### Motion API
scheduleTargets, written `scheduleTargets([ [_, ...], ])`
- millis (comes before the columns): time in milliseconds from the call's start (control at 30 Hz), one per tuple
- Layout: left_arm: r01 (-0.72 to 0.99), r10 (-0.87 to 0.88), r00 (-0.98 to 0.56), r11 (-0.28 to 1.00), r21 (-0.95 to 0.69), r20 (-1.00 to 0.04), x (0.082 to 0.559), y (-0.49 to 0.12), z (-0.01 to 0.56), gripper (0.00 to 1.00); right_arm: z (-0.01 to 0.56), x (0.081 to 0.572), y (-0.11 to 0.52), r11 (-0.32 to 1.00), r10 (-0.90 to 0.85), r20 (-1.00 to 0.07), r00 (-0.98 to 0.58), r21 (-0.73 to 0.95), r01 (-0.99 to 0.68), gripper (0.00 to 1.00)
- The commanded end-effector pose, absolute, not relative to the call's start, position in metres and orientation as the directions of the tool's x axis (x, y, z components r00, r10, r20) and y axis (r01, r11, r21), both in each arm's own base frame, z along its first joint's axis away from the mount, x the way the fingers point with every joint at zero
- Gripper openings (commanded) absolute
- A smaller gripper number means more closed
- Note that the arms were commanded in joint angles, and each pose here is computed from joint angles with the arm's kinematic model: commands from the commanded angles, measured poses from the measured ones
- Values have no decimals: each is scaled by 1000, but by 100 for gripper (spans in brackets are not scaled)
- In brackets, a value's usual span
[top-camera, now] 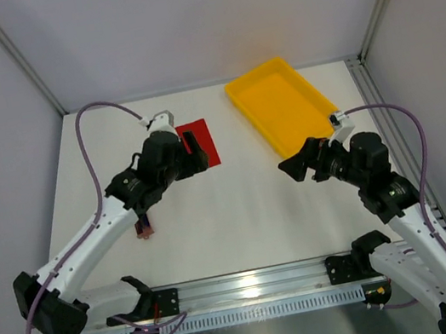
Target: Place the utensils on the paper napkin and roll it up
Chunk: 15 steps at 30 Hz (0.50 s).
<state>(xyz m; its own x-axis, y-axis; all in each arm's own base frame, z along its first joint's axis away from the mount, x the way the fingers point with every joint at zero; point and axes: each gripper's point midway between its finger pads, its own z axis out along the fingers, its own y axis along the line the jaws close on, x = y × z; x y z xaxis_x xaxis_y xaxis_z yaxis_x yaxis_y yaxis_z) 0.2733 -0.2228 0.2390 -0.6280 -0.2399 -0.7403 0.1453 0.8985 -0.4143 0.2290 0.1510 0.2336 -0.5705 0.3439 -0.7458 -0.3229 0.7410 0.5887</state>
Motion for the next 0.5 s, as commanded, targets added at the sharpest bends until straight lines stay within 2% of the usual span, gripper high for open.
scheduleTargets([
  [0,85,-255,-556,929,-359,-791,325,-211,254,65,250,232,151,730,361,-784,-505,575,-369,100],
  [33,82,-266,-539,928,-364,-799,339,-213,263,48,251,232,151,730,360,-786,-503,573,-373,100],
  [100,38,-270,-565,936,-351,-780,368,-210,244,36,252,231,149,737,355,-791,-498,565,-372,100],
  [133,41,-285,-548,930,-366,-787,382,-213,255,27,252,230,149,737,355,-791,-499,565,-371,100],
  [200,-1,-276,-585,940,-340,-762,409,-212,229,18,253,227,149,733,356,-790,-500,568,-374,100],
  [233,9,-271,-577,941,-337,-771,420,-215,236,8,254,225,149,731,360,-788,-500,571,-374,100],
  [333,-2,-214,-643,961,-278,-735,448,-223,196,0,257,222,151,714,373,-785,-495,583,-387,100],
  [367,11,-201,-639,963,-270,-743,457,-228,202,0,256,220,151,710,373,-782,-499,587,-389,99],
  [467,10,-171,-682,970,-243,-711,477,-240,168,0,254,217,155,697,360,-783,-507,587,-412,99],
])
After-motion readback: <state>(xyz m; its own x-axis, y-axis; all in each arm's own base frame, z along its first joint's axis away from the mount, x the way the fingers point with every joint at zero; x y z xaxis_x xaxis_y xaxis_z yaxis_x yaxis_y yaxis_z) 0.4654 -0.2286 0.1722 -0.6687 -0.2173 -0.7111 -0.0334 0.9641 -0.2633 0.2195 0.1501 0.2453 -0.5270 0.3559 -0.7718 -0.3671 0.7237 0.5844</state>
